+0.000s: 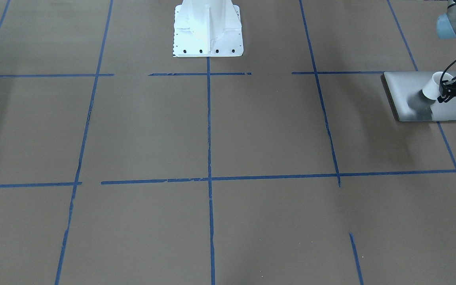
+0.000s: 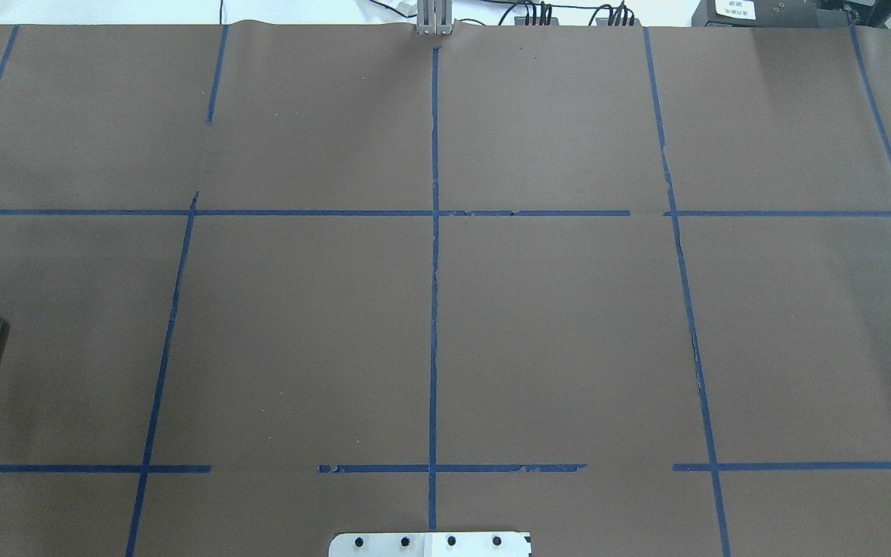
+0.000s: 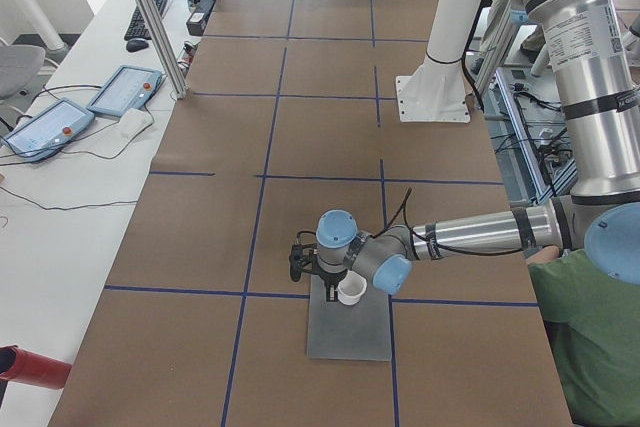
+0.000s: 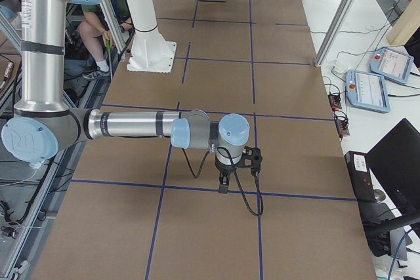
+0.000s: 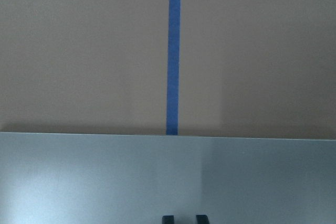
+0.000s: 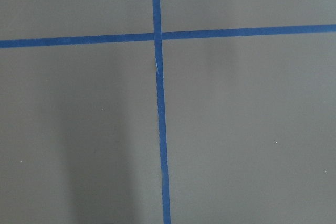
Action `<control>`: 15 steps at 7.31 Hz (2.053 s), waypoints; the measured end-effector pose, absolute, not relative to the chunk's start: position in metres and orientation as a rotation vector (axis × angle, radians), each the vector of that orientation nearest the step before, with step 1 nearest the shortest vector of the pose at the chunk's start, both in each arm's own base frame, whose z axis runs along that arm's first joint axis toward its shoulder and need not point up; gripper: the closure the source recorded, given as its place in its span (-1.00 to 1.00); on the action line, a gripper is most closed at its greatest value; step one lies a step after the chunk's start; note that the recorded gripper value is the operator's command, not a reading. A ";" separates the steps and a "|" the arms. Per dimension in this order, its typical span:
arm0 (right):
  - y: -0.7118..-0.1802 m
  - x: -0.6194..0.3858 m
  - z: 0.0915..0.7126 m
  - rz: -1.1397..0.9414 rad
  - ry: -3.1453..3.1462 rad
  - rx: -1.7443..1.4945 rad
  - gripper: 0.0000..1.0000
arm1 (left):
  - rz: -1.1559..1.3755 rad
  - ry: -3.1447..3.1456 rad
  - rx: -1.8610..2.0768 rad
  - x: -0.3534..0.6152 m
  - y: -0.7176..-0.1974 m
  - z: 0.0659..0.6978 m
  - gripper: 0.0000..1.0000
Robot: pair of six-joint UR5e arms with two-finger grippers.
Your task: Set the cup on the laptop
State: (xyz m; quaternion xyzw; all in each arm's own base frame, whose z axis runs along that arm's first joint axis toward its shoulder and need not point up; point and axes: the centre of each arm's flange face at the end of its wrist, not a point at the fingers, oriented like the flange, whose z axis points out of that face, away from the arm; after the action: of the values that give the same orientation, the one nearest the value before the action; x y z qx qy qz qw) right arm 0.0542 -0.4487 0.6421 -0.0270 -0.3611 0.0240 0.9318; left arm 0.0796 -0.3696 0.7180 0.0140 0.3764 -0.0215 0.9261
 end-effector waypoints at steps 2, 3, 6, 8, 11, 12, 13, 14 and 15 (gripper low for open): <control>-0.449 0.054 0.642 0.049 -0.739 -0.055 -1.00 | -0.024 0.769 0.032 0.080 -0.372 0.723 -1.00; -0.449 0.054 0.642 0.049 -0.739 -0.055 -1.00 | -0.017 0.769 0.041 0.078 -0.374 0.723 -1.00; -0.449 0.054 0.642 0.049 -0.739 -0.055 -1.00 | -0.025 0.820 0.072 0.052 -0.389 0.709 -1.00; -0.449 0.054 0.642 0.049 -0.739 -0.055 -1.00 | 0.012 0.834 0.090 0.032 -0.424 0.682 -1.00; -0.449 0.054 0.642 0.049 -0.739 -0.055 -1.00 | 0.118 0.790 0.146 -0.025 -0.474 0.637 -1.00; -0.449 0.054 0.642 0.049 -0.739 -0.055 -1.00 | 0.155 0.783 0.128 -0.033 -0.480 0.632 -1.00; -0.449 0.054 0.642 0.049 -0.739 -0.055 -1.00 | 0.175 0.781 0.100 -0.038 -0.481 0.631 -1.00; -0.449 0.054 0.642 0.049 -0.739 -0.055 -1.00 | 0.166 0.784 0.071 -0.045 -0.479 0.635 -1.00; -0.449 0.054 0.642 0.049 -0.739 -0.055 -1.00 | 0.132 0.786 0.046 -0.059 -0.472 0.639 -1.00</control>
State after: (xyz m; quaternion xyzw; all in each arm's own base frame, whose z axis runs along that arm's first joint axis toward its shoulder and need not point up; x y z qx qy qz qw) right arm 0.0542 -0.4487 0.6421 -0.0270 -0.3611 0.0240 0.9318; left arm -0.0589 -0.4723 0.6388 0.0223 0.3827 0.0640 0.9214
